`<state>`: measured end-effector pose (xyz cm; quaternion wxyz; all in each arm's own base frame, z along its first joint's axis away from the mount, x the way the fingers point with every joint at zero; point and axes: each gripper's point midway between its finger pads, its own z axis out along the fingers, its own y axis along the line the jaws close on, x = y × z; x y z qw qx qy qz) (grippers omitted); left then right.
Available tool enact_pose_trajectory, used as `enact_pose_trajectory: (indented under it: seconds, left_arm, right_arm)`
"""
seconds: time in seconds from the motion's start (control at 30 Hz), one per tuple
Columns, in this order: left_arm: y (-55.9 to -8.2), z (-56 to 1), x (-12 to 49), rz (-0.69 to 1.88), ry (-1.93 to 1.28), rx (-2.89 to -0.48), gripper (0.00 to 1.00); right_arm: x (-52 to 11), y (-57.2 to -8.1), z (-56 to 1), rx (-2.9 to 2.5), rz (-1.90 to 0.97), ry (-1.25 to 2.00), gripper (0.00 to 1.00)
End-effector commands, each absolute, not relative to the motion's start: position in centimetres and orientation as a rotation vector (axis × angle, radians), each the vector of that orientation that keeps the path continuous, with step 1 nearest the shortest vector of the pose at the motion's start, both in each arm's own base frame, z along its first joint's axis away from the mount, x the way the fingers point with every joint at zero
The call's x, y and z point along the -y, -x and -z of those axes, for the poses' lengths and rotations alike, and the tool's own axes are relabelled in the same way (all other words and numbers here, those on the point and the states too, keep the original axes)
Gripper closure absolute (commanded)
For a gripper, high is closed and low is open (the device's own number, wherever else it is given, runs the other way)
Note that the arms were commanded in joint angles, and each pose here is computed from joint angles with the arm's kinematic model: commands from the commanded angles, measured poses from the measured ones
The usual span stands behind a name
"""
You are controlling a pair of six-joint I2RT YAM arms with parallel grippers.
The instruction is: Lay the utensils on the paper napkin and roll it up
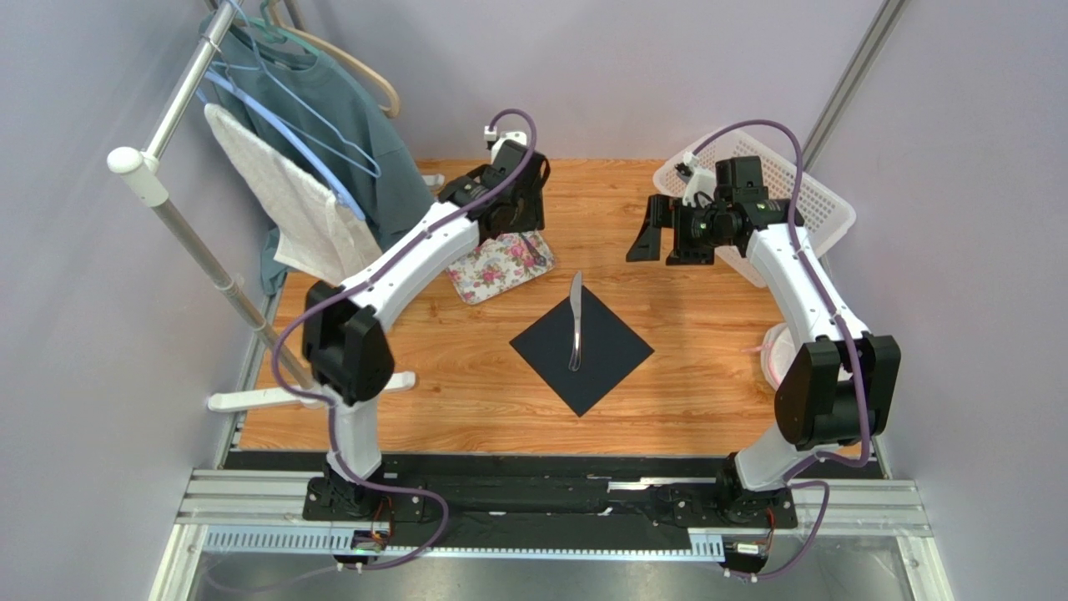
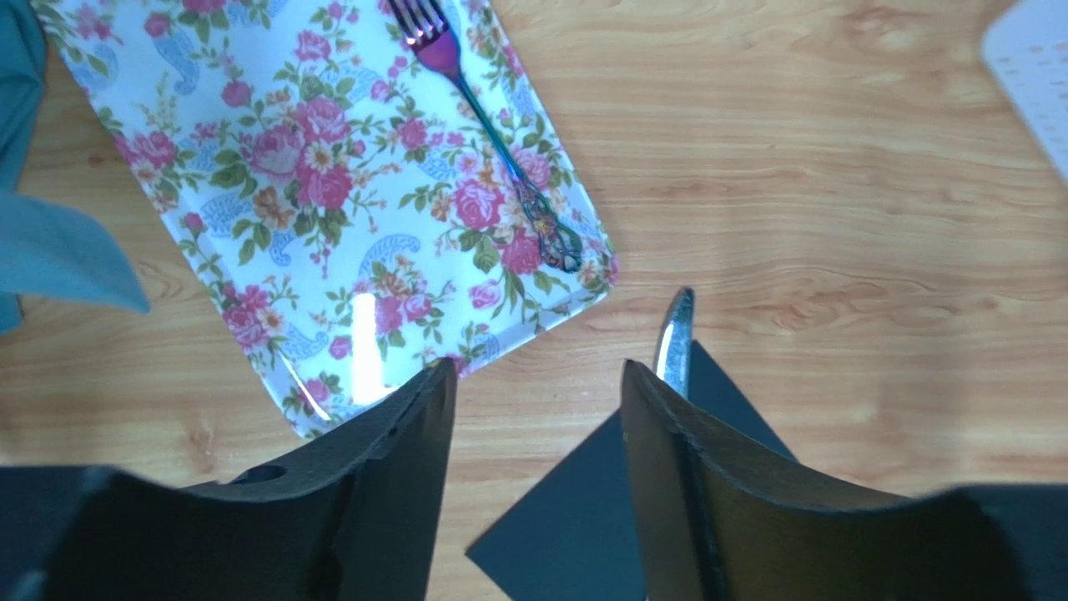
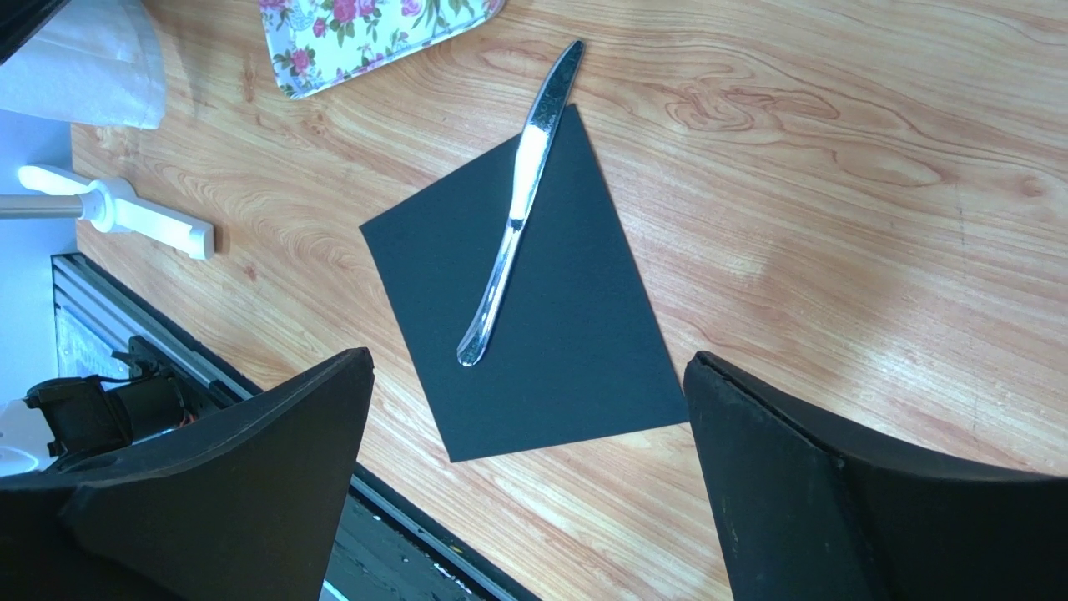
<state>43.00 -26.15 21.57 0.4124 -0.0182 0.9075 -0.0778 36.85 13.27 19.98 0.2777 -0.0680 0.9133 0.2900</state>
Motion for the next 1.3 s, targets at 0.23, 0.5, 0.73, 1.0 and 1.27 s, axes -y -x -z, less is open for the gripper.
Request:
enact_pose_trajectory:
  seconds: [0.23, 0.5, 0.73, 1.0, 1.27]
  left_arm:
    - [-51.6, -14.6, 24.4, 0.029, 0.236, -2.342, 0.5]
    - [-55.6, -12.6, 23.3, 0.039, 0.277, -2.272, 0.5]
    - [-56.5, -9.9, 23.7, 0.042, 0.262, -2.289, 0.49]
    - [-57.4, -7.9, 24.5, 0.058, 0.247, -2.3, 0.48]
    - [-57.9, -7.8, 24.9, 0.059, 0.233, -2.315, 0.47]
  right_arm:
    - [-12.1, -35.9, -20.2, -2.441, -0.68, 0.195, 0.0]
    - [-11.9, -35.2, -18.8, -2.483, -0.673, 0.196, 0.0]
    - [-12.0, -35.1, -17.5, -2.521, -0.684, 0.186, 0.0]
    - [-12.1, -35.4, -17.0, -2.538, -0.696, 0.176, 0.0]
    - [-12.2, -35.4, -16.6, -2.552, -0.71, 0.163, 0.0]
